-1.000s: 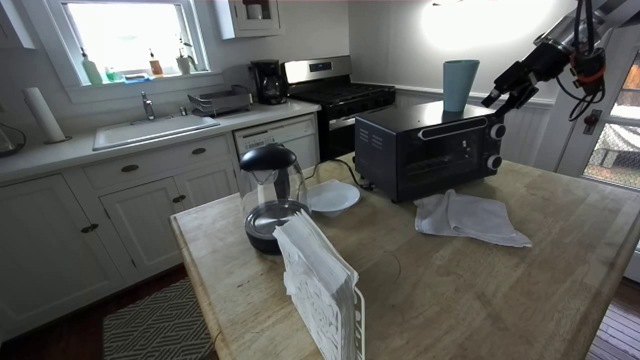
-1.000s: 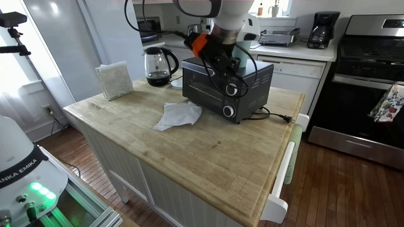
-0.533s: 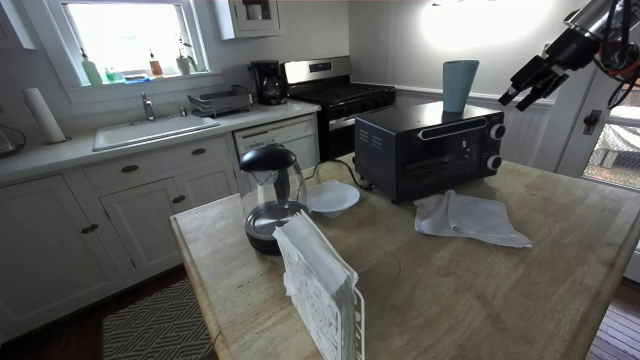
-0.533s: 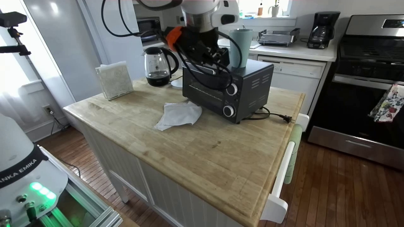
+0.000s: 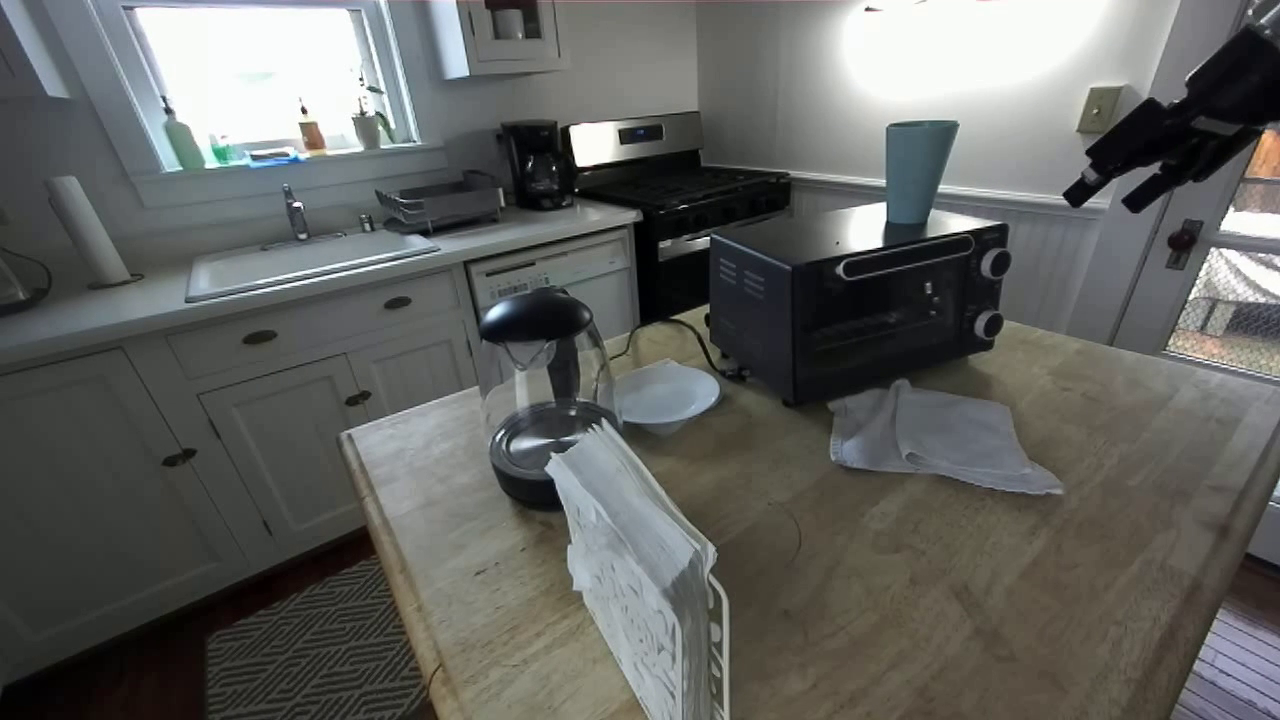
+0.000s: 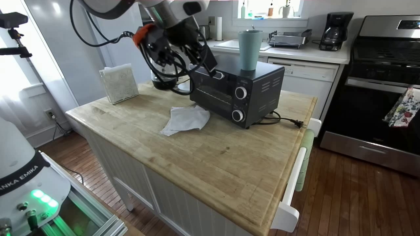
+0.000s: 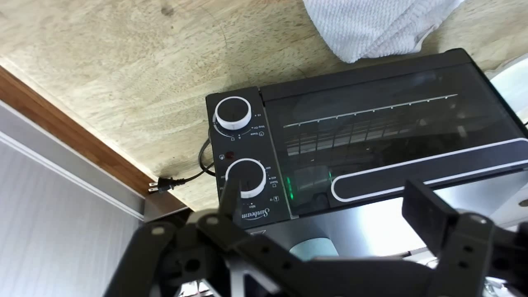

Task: Turn the top right knob in an anticlockwise direction

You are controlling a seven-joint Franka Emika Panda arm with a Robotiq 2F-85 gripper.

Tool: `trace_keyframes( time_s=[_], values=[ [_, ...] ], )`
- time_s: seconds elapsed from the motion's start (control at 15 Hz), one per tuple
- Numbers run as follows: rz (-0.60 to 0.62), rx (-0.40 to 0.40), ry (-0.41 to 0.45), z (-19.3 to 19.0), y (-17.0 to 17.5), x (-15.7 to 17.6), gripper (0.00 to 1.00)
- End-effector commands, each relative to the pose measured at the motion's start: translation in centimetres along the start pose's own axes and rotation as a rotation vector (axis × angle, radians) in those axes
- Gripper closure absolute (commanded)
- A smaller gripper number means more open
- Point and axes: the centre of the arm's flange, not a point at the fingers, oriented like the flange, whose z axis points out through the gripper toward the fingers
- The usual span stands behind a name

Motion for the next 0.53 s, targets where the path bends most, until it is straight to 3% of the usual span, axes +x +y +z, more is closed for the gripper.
trace_keyframes(
  time_s=[0.0,0.07,0.13,0.47],
  values=[
    [0.057,-0.028,0.087,-4.5,-2.2,-2.8,0.00],
    [0.065,-0.014,0.101,-5.2,-2.4,-2.9,0.00],
    [0.042,-0.021,0.055,-2.3,-0.9,-1.3,0.00],
    [0.054,-0.006,0.093,-4.2,-1.7,-2.1,0.00]
  ],
)
